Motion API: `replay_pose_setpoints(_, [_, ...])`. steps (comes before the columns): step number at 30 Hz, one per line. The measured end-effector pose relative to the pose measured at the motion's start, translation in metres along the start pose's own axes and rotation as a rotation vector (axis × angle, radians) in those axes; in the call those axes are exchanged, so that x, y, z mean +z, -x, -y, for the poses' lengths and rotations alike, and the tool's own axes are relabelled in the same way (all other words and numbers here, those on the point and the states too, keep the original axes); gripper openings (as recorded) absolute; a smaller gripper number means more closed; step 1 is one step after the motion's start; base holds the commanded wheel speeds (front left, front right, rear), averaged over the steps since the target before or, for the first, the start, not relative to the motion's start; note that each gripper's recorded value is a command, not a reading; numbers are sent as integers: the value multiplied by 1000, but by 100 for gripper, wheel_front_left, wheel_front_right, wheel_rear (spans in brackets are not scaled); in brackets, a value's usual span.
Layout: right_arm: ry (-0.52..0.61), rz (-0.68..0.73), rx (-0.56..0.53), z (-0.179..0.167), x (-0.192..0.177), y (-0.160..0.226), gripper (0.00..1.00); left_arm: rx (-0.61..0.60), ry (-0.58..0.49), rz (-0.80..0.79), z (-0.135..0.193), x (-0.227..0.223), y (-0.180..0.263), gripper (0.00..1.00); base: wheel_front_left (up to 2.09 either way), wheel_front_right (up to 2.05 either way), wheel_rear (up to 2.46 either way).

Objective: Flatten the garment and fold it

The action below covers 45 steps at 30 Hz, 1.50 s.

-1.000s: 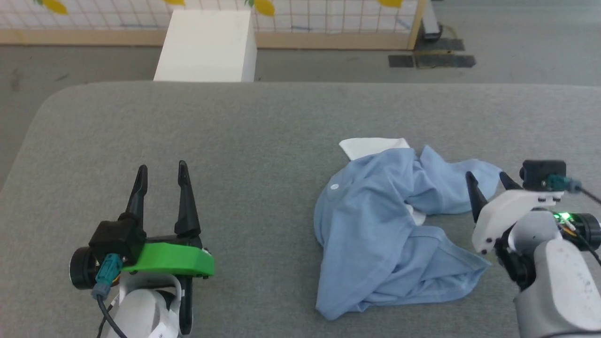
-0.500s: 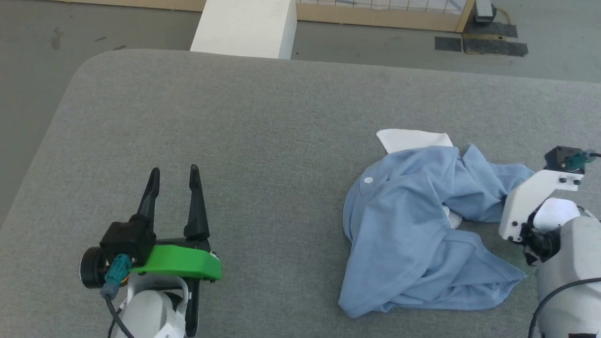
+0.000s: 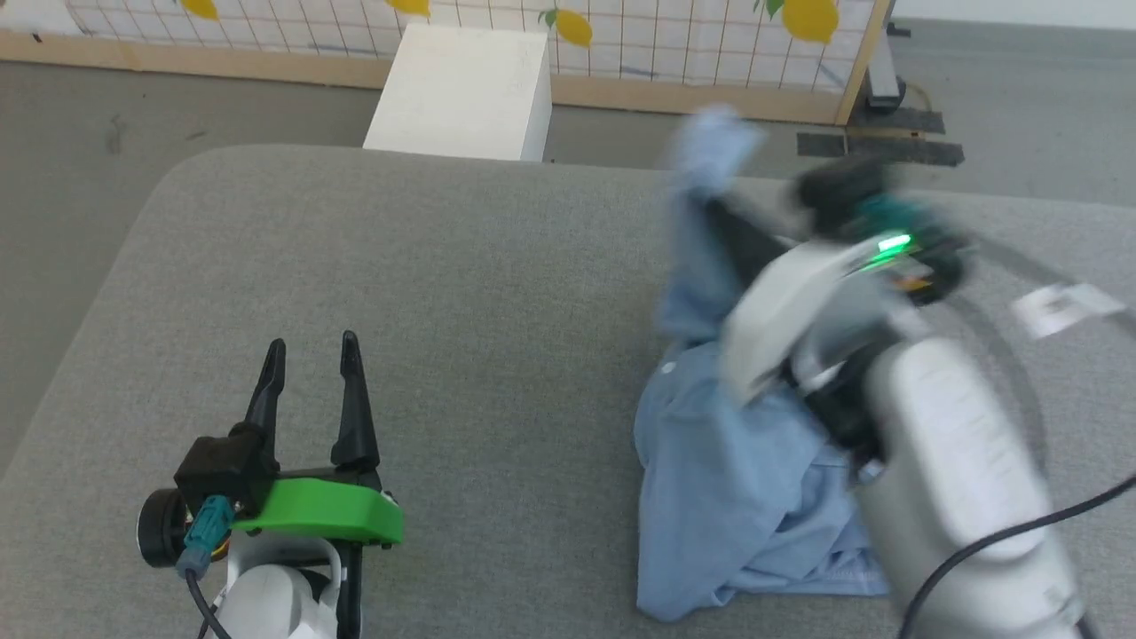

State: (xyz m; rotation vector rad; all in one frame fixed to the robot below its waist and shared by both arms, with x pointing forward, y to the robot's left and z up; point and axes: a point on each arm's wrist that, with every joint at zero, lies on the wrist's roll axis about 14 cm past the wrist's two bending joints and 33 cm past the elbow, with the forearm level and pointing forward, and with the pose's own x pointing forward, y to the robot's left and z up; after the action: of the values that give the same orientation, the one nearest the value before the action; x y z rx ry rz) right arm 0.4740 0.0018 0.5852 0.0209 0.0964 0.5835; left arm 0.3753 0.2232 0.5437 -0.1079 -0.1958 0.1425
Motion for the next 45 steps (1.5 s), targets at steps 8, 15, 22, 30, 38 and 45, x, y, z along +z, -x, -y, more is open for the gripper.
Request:
replay_pose_setpoints(8, [41, -375, 321, -118, -111, 36, 0, -3, 1, -5, 0, -1, 2, 100, 0, 0, 0])
replay_pose_setpoints(15, [-71, -410, 360, -132, -133, 48, 100, 8, 7, -29, -3, -9, 4, 100, 0, 0, 0])
replay_pose_setpoints(22, [-166, 58, 110, -52, -42, 40, 100, -18, 18, -50, 6, -16, 5, 100, 0, 0, 0])
replay_pose_setpoints(30, [-161, 86, -285, 60, -66, 102, 100, -268, 37, -198, 71, -57, 18, 100, 0, 0, 0])
replay_pose_setpoints(38, [-214, 52, -425, 89, -88, 145, 100, -437, -31, -546, 102, -117, 58, 100, 0, 0, 0])
replay_pose_setpoints(45, [-229, 56, -451, 93, -90, 156, 100, -498, 26, -817, 117, -139, 89, 0, 0, 0, 0])
